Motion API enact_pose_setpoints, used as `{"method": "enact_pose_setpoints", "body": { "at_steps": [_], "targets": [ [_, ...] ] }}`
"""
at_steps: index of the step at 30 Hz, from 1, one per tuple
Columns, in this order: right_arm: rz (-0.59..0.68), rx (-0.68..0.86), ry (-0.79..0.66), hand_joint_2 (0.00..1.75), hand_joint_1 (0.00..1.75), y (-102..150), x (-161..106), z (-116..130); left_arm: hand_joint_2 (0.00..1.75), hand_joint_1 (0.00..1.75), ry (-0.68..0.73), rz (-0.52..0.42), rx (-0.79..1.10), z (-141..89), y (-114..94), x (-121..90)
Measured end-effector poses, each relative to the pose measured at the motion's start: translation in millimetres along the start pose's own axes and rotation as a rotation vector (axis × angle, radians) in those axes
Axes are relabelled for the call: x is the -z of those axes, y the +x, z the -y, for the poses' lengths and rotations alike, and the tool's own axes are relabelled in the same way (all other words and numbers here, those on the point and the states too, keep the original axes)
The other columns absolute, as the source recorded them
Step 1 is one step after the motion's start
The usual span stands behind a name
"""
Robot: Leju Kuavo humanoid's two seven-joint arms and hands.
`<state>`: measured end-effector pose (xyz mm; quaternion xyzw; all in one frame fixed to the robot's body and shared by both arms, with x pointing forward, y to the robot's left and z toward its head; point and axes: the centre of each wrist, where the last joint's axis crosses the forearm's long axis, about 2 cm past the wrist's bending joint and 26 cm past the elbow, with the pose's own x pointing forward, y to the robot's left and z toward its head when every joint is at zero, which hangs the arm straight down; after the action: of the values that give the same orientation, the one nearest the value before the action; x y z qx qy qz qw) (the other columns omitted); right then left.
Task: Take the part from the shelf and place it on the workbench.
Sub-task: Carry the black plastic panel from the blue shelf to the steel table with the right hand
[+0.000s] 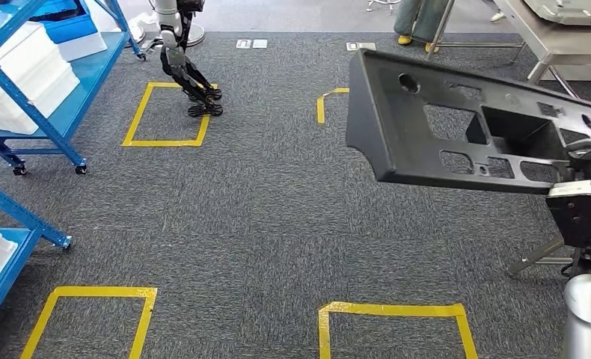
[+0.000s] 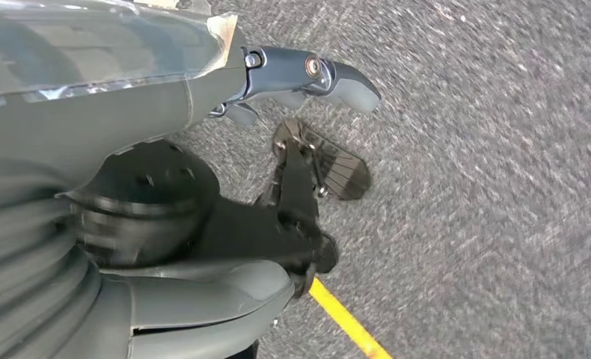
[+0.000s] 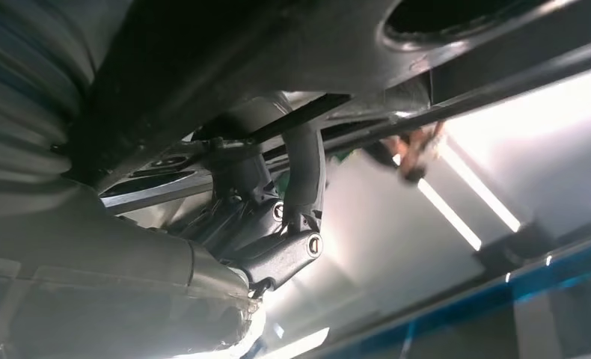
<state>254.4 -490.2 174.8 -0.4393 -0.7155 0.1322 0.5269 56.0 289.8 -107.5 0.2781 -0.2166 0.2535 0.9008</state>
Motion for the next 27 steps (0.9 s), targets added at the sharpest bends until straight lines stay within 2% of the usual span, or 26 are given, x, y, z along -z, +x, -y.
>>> {"method": "enact_pose_setpoints", "body": {
  "at_steps": [4, 10, 14, 20, 27],
  "targets": [
    [-0.044, -0.107, -0.010, 1.75, 1.75, -8, 2, 14, 1.75, 0.00, -0.012, 0.000, 0.034, -1, -3, -1],
    [-0.118, -0.169, -0.039, 1.75, 1.75, -33, -2, 74, 1.75, 0.00, -0.061, 0.040, 0.212, -3, -3, 0],
    [-0.141, -0.209, -0.048, 1.75, 1.75, -41, -16, 103, 1.75, 0.00, -0.107, 0.082, 0.304, -1, -2, -1],
    [-0.148, -0.224, -0.065, 1.75, 1.75, -39, -44, 125, 1.75, 0.00, -0.142, 0.113, 0.365, 1, -2, -3],
    [-0.150, -0.271, -0.085, 1.75, 1.75, -33, -57, 155, 1.75, 0.00, -0.153, 0.115, 0.388, 1, 0, -1]
  ]
}}
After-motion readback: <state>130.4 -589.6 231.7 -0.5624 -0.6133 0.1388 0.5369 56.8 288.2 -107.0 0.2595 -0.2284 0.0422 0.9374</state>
